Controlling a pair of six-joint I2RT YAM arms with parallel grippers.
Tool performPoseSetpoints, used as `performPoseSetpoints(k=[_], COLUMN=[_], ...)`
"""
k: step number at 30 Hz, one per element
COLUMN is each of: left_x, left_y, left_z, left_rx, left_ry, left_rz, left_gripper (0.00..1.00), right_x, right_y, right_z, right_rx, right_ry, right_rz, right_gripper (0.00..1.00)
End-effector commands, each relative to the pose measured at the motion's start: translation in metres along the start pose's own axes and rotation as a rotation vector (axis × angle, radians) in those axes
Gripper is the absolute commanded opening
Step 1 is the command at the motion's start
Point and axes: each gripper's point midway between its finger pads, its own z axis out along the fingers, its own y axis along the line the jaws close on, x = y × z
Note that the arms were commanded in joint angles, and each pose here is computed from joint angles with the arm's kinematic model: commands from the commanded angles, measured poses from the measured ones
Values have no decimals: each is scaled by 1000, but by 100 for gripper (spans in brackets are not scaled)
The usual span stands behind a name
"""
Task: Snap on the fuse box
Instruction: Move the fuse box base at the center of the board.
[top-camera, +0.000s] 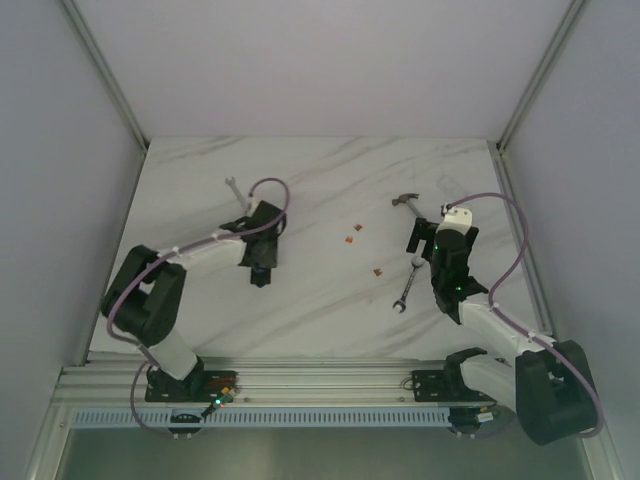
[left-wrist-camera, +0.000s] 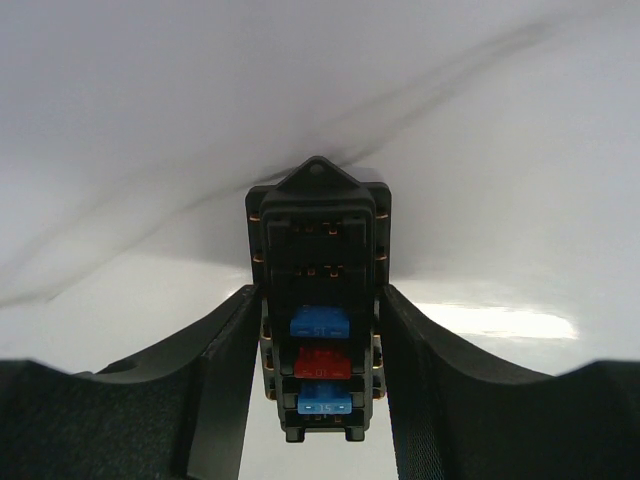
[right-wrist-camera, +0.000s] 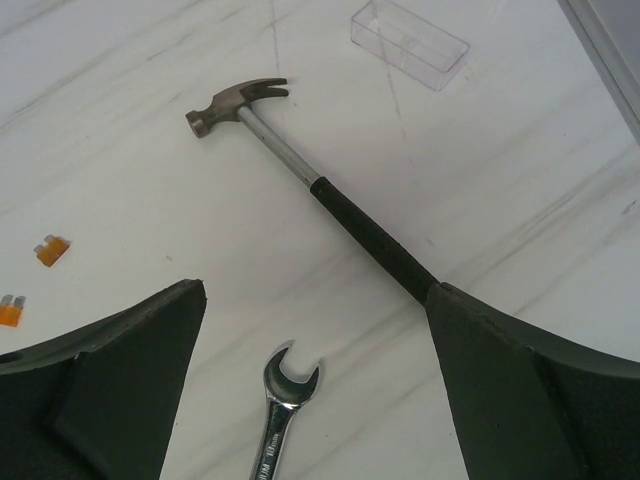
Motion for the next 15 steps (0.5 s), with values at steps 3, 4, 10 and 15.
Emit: performPoseSetpoints(k=[3, 4, 10, 15], left_x=[1, 1, 13, 33], left_y=[-78, -91, -153, -182], left_z=[-2, -4, -18, -25], left_rx=[171, 203, 389, 519], left_ry=[3, -4, -22, -9], left_rz=[365, 415, 668, 828], left_gripper=[43, 43, 43, 44], right_x=[-5, -5, -6, -5], right_y=[2, 3, 12, 23], right_z=[-1, -1, -3, -5], right_rx=[3, 2, -32, -78], right_ry=[-2, 4, 46, 76], right_rz=[17, 15, 17, 44], right_gripper=[100, 100, 100, 100])
